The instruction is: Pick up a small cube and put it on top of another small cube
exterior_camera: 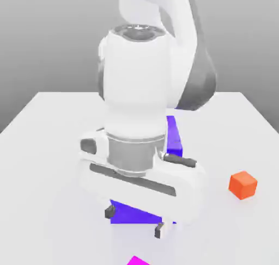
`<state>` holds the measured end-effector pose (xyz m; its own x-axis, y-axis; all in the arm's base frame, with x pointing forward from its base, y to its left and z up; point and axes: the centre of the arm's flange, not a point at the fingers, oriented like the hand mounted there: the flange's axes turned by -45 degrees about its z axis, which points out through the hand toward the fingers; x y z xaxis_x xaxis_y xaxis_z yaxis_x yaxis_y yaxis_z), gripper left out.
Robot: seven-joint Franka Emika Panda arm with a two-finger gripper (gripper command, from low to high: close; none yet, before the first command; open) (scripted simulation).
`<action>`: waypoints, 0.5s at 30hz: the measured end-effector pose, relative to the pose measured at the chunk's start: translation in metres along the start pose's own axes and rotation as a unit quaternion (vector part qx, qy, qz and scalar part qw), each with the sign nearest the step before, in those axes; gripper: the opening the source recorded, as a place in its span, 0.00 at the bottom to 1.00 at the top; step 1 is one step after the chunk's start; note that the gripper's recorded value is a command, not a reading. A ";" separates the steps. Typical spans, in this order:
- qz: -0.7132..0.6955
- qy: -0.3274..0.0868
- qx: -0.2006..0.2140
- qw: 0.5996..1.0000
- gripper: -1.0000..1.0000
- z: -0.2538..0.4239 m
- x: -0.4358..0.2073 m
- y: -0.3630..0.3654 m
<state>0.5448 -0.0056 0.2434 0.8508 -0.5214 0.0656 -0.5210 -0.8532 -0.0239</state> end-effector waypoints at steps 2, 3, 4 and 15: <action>0.017 -0.022 -0.008 1.000 0.50 0.035 -0.006 0.003; 0.021 -0.027 -0.010 0.999 0.50 0.051 -0.008 0.003; 0.024 -0.030 -0.011 0.999 0.50 0.066 -0.009 0.004; 0.026 -0.032 -0.012 0.999 0.00 0.101 -0.012 0.005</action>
<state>0.5386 -0.0045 0.1422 0.8253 -0.5647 0.0009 -0.5647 -0.8253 -0.0012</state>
